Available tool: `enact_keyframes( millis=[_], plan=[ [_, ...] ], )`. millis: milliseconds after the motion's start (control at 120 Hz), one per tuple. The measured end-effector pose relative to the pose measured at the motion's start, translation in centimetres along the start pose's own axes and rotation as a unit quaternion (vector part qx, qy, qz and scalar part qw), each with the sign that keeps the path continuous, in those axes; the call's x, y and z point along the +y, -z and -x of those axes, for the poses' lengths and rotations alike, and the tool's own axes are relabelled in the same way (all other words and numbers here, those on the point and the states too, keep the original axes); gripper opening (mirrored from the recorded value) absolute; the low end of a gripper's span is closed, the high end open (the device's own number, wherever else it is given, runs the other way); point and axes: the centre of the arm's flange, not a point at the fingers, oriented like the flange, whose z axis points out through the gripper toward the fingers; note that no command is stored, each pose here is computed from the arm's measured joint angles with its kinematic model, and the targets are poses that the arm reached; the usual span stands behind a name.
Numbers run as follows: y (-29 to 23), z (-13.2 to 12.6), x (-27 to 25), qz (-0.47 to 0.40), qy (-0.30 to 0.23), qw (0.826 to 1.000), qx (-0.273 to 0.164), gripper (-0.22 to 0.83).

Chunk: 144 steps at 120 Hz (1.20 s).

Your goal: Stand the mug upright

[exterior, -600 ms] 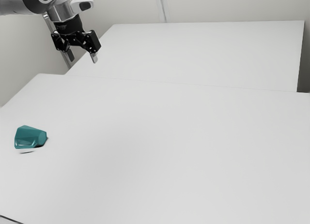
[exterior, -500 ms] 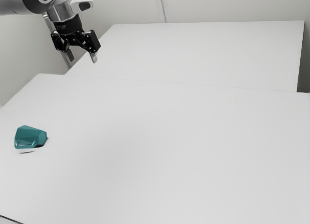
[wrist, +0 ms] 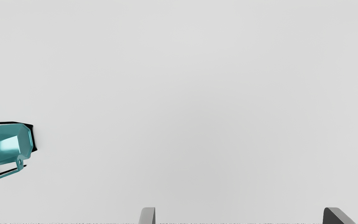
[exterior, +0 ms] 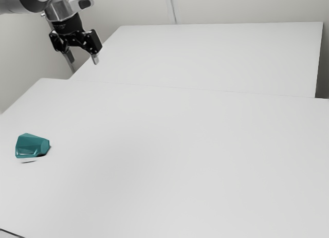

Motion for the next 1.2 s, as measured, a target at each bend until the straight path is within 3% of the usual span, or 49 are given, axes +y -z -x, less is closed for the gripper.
enact_keyframes(
  millis=[808,1025,1200],
  plan=[
    [-1.0,0.6,-7.9,-0.005,0.056,0.998,-0.024,0.60],
    [-1.6,1.4,-13.2,-0.006,0.095,0.995,-0.030,0.60],
    [-2.3,3.0,-21.0,-0.007,0.156,0.987,-0.036,0.60]
  ],
)
